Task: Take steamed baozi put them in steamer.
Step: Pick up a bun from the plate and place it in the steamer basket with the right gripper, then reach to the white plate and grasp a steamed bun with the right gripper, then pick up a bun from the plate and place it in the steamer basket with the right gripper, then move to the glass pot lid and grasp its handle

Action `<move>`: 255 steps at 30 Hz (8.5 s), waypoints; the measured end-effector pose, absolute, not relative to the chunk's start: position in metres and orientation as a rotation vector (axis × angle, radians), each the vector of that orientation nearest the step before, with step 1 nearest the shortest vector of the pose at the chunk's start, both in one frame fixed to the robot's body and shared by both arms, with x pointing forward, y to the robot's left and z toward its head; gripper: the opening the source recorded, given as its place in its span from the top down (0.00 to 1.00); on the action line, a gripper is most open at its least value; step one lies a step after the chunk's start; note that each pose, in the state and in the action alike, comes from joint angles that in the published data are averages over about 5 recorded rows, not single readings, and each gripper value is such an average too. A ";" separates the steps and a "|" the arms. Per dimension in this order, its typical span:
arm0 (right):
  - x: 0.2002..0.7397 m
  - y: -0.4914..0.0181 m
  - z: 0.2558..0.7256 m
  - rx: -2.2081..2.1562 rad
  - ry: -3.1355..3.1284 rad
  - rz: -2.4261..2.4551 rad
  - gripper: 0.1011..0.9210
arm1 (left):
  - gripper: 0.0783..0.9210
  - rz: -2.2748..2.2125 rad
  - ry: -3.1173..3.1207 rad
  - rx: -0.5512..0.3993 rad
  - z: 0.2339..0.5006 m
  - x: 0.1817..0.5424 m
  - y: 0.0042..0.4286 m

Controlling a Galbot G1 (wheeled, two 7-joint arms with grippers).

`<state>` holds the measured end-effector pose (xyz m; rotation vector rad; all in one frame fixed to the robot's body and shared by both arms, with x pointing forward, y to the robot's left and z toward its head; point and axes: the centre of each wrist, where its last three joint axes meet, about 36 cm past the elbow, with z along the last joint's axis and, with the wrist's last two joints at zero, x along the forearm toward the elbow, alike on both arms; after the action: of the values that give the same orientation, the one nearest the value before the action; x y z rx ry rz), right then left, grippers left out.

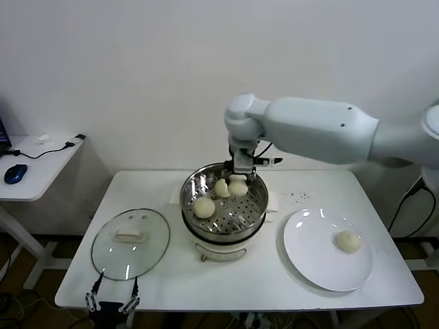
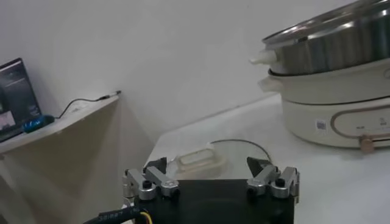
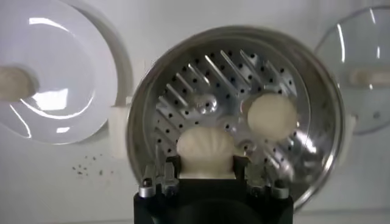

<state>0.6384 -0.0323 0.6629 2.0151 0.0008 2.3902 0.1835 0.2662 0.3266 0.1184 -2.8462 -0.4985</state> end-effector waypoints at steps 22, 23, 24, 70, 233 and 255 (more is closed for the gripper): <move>0.614 0.000 0.590 2.203 0.181 2.318 0.31 | 0.12 -0.514 -2.826 0.100 0.322 0.183 0.270; 0.614 0.000 0.590 2.202 0.180 2.317 0.27 | 0.12 -0.514 -2.827 0.099 0.322 0.183 0.270; 0.615 0.000 0.590 2.202 0.180 2.317 0.24 | 0.12 -0.514 -2.827 0.099 0.322 0.183 0.270; 0.646 -0.414 0.568 1.218 -1.336 1.248 0.12 | 0.12 -0.551 -2.841 0.059 0.329 0.183 0.262; 0.607 -0.317 0.525 1.341 -2.684 0.545 0.12 | 0.12 -0.524 -2.984 0.126 0.364 0.226 0.257; 0.477 -0.363 0.418 0.710 -3.101 0.008 0.12 | 0.12 -1.406 -2.700 0.070 0.384 0.255 0.285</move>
<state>0.4770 -0.3629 0.4180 0.7105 -3.1014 0.0083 0.2548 0.2846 0.3837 0.0703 -2.6996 -1.4063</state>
